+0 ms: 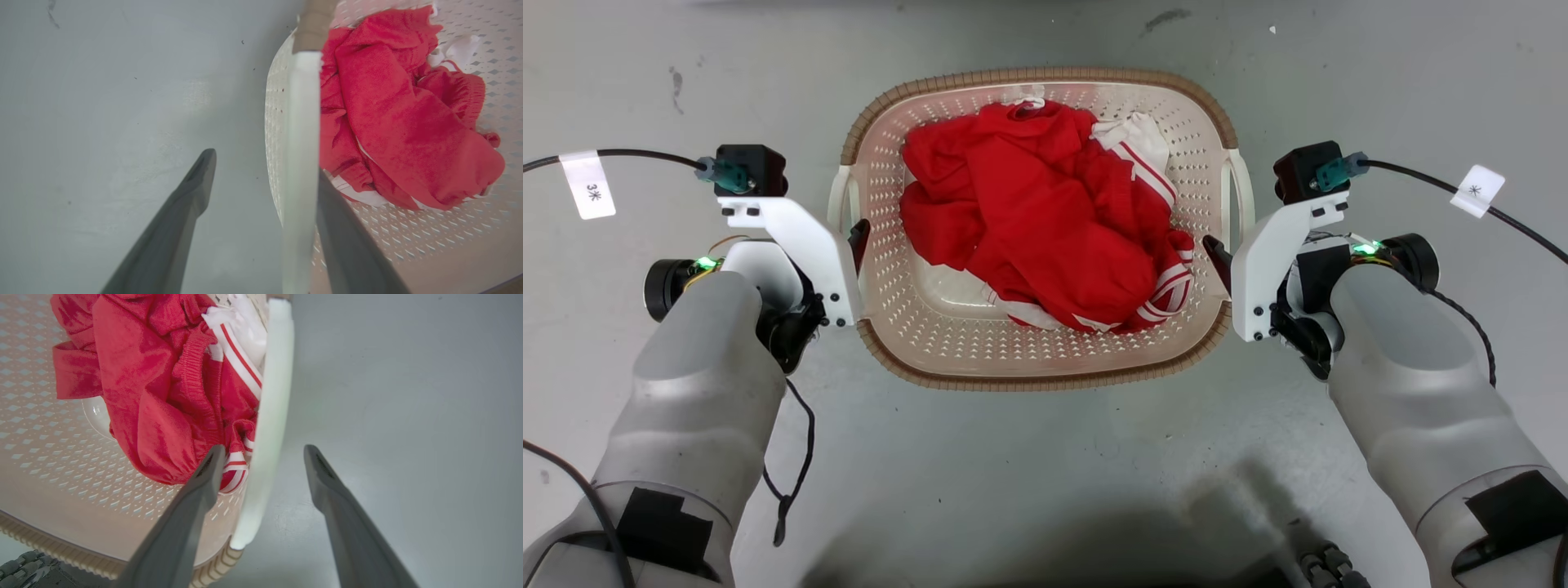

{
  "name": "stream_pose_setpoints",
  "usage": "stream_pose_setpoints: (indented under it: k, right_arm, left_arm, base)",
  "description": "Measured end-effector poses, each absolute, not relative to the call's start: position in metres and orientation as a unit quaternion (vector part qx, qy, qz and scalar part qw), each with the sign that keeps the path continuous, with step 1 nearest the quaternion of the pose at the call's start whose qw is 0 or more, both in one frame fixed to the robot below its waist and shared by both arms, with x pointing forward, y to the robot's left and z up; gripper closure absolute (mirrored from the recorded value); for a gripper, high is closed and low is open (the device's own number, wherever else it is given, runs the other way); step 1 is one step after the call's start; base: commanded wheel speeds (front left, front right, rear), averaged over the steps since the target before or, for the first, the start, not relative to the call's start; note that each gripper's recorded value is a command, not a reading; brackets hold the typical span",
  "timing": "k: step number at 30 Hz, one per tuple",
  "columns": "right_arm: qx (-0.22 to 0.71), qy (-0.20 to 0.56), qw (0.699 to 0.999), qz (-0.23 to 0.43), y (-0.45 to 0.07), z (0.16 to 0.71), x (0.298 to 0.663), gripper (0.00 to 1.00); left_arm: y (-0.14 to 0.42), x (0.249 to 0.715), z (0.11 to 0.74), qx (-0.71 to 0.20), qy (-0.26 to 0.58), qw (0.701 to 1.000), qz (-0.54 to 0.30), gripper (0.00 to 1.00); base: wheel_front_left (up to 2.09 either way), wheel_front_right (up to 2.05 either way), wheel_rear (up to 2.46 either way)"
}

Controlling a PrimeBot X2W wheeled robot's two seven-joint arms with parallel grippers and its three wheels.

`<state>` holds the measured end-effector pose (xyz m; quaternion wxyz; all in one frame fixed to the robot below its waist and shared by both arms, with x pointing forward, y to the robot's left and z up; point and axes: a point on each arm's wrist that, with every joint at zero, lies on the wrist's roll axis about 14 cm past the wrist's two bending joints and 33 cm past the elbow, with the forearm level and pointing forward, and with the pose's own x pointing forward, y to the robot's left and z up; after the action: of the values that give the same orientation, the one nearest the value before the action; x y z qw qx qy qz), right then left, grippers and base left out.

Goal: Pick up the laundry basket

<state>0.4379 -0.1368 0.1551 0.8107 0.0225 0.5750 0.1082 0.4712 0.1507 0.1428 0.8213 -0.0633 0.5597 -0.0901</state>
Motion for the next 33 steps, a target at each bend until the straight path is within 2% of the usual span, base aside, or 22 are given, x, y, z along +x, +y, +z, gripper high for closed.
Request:
stream_pose_setpoints:
  k: [19,20,21,22,33]
  right_arm:
    - [0.028,0.609,0.783,0.122,-0.128,0.133,0.431,0.00]
    - [0.030,0.609,0.783,0.121,-0.128,0.133,0.432,0.51]
    - [0.030,0.609,0.783,0.121,-0.128,0.133,0.434,0.81]
    - [0.032,0.611,0.782,0.120,-0.128,0.133,0.433,1.00]
    - [0.034,0.617,0.777,0.118,-0.128,0.136,0.430,1.00]
  left_arm:
    - [0.138,0.468,0.118,-0.075,0.585,0.802,-0.095,0.00]
    - [0.137,0.468,0.118,-0.079,0.586,0.801,-0.094,0.00]
    - [0.137,0.468,0.118,-0.080,0.587,0.800,-0.094,0.57]
    - [0.135,0.468,0.118,-0.082,0.588,0.799,-0.094,1.00]
    - [0.127,0.463,0.122,-0.091,0.603,0.786,-0.102,1.00]
  base:
    - [0.00,0.00,0.00]
    - [0.00,0.00,0.00]
    - [0.00,0.00,0.00]
    - [0.00,0.00,0.00]
    - [0.00,0.00,0.00]
